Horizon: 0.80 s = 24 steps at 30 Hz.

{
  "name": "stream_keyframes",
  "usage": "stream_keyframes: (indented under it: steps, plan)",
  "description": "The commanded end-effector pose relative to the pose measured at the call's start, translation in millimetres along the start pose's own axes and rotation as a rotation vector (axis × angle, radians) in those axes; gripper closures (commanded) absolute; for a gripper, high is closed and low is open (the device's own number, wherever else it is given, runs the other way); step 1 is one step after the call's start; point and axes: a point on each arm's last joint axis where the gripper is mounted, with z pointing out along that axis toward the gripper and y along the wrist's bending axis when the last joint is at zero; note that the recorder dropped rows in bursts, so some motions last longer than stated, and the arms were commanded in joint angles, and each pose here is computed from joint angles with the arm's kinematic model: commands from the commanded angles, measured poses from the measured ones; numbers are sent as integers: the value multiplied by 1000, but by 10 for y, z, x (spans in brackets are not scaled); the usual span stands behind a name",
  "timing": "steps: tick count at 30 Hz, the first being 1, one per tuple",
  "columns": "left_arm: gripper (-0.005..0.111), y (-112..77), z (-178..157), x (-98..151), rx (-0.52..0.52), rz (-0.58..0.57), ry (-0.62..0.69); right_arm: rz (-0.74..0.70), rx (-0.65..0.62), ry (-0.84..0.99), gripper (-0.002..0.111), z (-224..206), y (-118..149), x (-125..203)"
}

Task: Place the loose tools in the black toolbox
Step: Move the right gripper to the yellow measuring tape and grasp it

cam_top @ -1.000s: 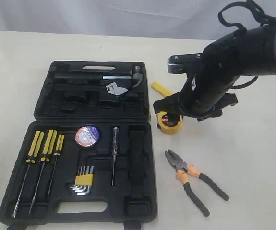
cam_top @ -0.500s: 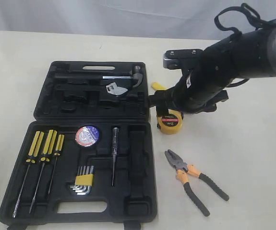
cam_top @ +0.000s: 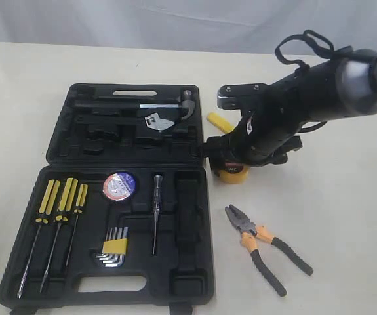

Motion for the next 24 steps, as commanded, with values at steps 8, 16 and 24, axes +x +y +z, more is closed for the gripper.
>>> stream_keyframes:
  steps: [8,16,24]
  plan:
    - [107,-4,-2,-14,4,6,0,8,1,13,69,58,-3,19]
    - [107,-4,-2,-14,4,6,0,8,1,14,109,58,-3,20]
    - [107,-4,-2,-14,4,6,0,11,12,20,109,-189,-15,-6]
